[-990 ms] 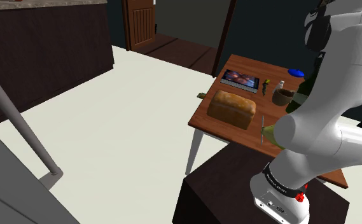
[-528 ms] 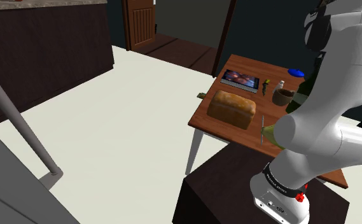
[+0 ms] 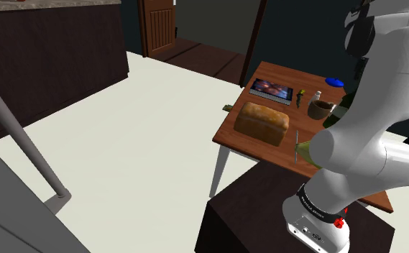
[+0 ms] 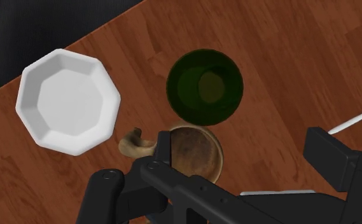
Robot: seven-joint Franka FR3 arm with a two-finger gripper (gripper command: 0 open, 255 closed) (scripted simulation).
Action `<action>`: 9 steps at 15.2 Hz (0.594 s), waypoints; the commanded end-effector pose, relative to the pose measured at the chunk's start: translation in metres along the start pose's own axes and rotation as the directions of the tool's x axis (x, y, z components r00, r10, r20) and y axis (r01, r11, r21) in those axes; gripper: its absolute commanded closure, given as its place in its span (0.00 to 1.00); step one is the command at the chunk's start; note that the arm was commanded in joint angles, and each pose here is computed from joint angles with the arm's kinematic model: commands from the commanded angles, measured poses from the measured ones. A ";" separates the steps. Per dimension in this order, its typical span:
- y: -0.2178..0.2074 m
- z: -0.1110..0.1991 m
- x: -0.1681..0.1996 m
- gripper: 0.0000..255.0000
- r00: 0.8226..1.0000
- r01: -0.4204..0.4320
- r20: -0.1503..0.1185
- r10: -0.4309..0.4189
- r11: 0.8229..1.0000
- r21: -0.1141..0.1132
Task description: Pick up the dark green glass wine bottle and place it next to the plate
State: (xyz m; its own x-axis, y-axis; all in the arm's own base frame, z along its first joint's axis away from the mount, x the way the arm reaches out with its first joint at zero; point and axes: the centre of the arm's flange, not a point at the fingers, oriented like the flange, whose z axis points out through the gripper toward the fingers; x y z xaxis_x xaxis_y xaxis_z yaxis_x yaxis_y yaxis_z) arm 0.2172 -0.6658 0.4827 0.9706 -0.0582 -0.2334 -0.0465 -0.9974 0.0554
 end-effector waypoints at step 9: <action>0.003 -0.035 0.001 0.00 1.000 0.000 0.000 0.000 1.000 0.000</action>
State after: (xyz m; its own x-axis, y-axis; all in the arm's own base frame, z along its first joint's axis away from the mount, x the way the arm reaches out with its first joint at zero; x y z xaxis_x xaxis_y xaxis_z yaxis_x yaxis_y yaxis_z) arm 0.2263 -0.6672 0.5165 0.9707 -0.0580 -0.2333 -0.0464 -0.9974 0.0551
